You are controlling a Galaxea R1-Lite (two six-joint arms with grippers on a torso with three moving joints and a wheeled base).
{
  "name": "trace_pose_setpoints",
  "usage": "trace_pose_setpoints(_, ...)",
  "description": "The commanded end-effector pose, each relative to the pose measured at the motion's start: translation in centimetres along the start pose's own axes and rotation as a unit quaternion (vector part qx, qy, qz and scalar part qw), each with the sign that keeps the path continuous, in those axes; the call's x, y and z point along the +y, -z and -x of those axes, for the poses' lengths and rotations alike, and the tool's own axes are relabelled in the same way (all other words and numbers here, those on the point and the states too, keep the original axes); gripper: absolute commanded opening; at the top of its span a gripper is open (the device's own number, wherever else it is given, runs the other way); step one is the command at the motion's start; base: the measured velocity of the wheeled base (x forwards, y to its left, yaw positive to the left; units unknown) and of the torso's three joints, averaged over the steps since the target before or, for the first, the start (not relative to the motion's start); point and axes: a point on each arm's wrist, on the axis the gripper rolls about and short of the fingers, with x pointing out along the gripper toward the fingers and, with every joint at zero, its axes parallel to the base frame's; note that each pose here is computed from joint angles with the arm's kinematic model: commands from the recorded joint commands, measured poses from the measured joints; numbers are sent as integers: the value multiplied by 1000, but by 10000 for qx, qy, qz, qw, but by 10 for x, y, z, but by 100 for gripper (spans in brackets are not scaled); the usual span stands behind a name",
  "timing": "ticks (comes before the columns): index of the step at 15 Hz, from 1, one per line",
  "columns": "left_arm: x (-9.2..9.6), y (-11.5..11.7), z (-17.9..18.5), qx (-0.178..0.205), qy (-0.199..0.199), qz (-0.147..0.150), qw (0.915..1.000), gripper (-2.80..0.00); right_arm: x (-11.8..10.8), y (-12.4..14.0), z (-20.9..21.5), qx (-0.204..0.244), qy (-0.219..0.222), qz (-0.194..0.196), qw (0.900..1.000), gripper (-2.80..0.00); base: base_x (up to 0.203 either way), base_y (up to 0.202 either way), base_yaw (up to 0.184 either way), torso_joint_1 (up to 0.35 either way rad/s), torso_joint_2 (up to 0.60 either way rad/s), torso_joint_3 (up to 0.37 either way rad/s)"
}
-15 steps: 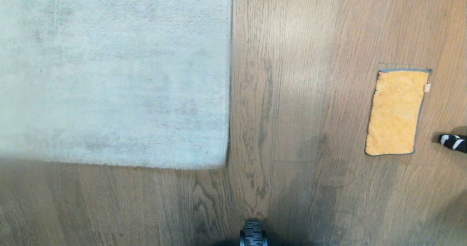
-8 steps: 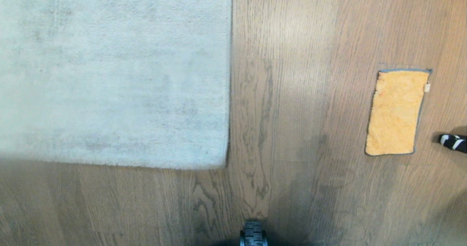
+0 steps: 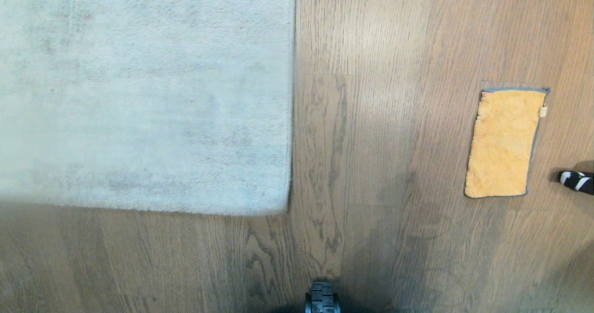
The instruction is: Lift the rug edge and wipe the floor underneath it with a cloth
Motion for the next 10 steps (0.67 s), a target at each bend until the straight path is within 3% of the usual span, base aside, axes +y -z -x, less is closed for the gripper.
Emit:
trace_pose_setpoints(1,0,0,0,1,-4,-3,10000,-280,0,0,0,-3,3,3,10000,-280,0,0,0,0,0,0)
trace_pose_setpoints(10,0,0,0,1,-4,-3,10000,-280,0,0,0,-7,4,-58,10000,-280,0,0,0,0,0,0)
